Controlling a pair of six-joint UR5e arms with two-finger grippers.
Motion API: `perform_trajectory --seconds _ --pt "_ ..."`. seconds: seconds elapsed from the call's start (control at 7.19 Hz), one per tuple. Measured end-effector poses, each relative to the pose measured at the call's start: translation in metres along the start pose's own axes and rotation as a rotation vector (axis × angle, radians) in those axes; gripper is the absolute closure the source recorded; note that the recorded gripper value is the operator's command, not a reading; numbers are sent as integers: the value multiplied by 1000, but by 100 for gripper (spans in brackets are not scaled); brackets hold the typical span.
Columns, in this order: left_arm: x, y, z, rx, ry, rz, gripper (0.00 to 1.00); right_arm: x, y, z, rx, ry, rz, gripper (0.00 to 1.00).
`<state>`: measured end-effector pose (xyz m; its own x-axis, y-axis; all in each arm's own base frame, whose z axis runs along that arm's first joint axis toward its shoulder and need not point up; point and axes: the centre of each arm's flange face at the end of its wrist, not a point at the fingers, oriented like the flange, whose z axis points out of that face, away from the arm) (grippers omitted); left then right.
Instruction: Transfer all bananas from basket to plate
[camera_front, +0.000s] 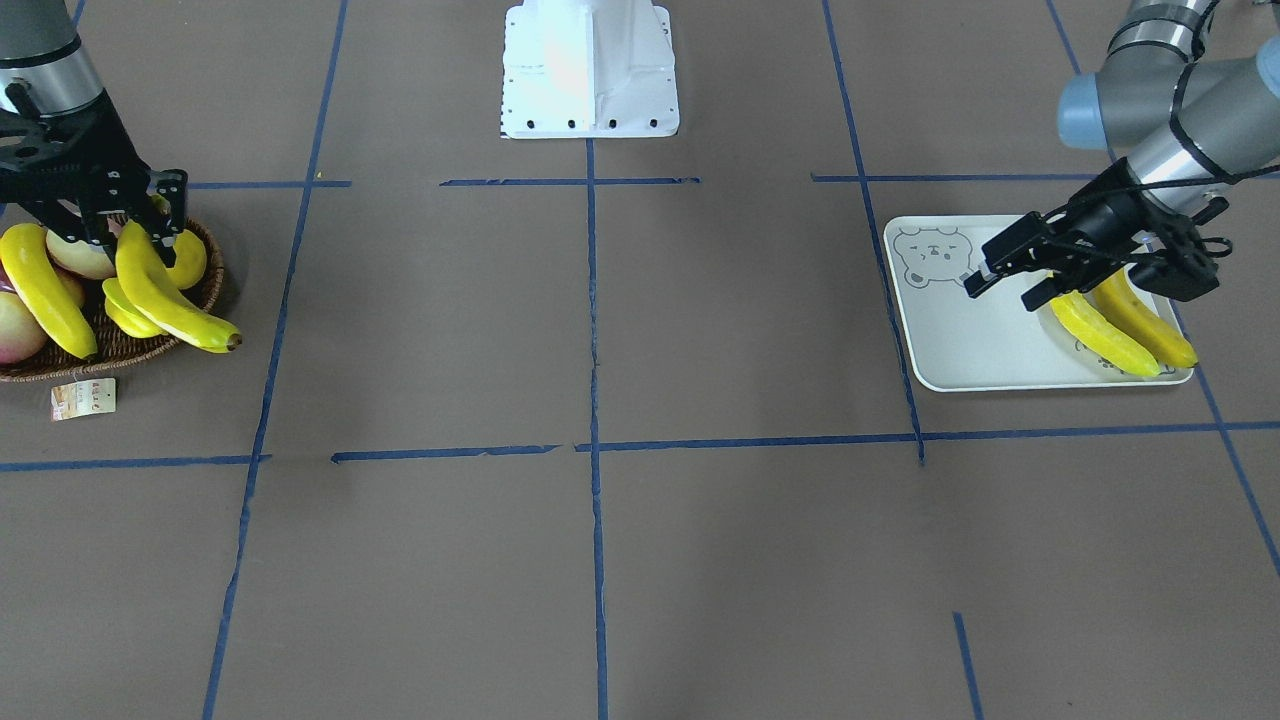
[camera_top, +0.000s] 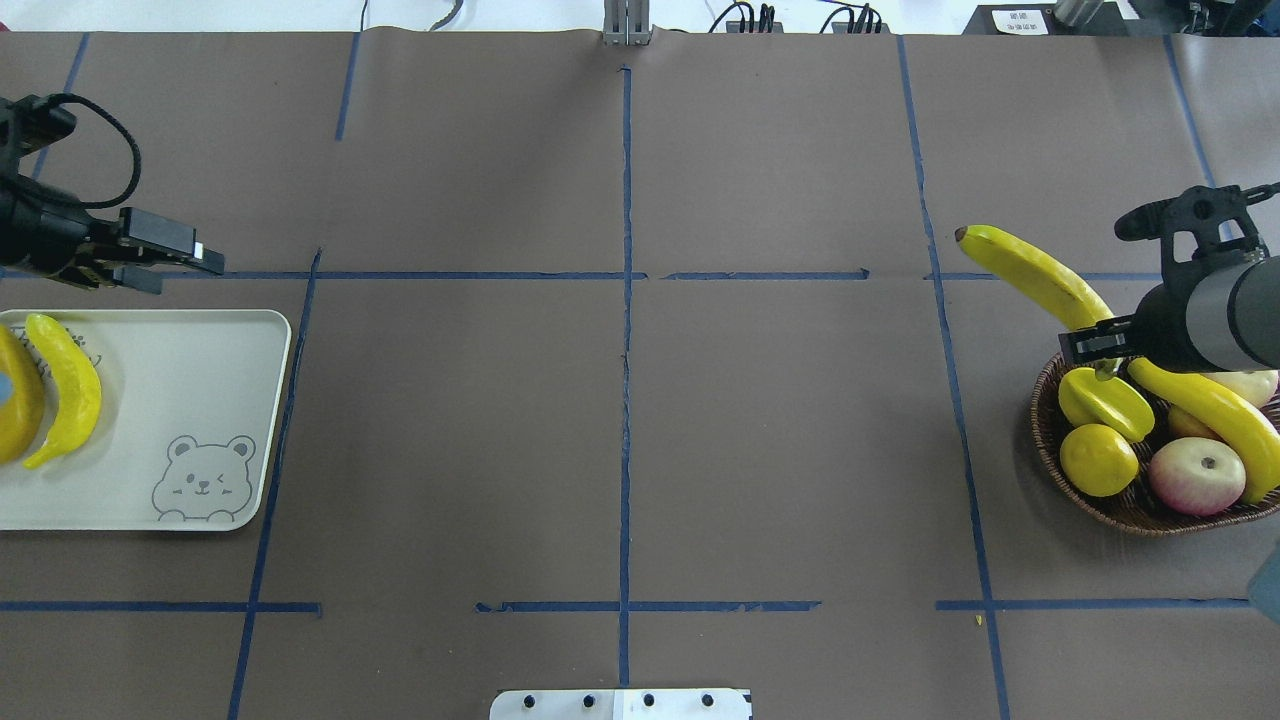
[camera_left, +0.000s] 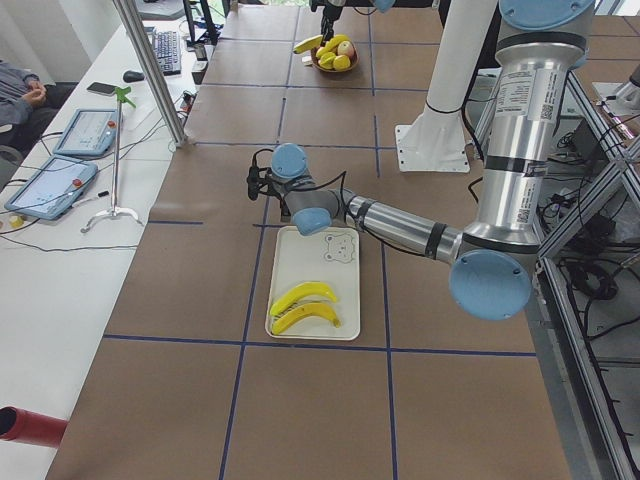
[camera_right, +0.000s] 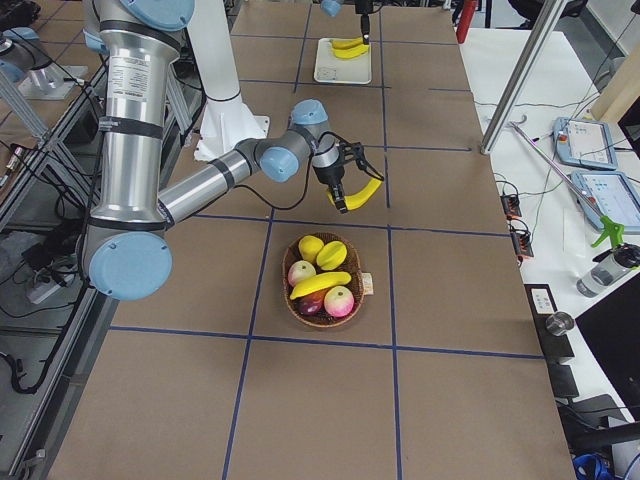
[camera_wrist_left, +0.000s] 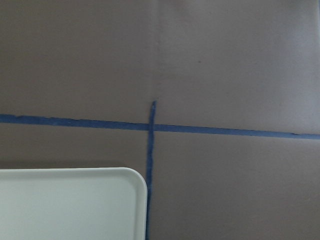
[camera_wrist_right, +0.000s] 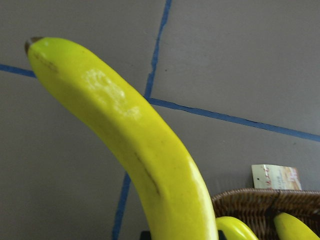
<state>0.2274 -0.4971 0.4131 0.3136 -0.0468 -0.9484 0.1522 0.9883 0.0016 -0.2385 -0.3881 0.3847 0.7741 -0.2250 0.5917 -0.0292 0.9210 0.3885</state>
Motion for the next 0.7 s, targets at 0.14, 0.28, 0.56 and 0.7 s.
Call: perform_trajectory --seconds 0.14,0.28,0.56,0.7 --pt "30 -1 10 -12 25 -60 0 -25 -5 0 13 -24 -40 97" --pt "55 -2 18 -23 44 -123 0 -51 -10 0 30 -26 -70 97" --pt "105 -9 35 -50 24 -278 0 -129 -26 -4 47 10 -76 97" --pt "135 -11 50 -48 -14 -357 0 -179 -31 -11 40 39 -55 97"
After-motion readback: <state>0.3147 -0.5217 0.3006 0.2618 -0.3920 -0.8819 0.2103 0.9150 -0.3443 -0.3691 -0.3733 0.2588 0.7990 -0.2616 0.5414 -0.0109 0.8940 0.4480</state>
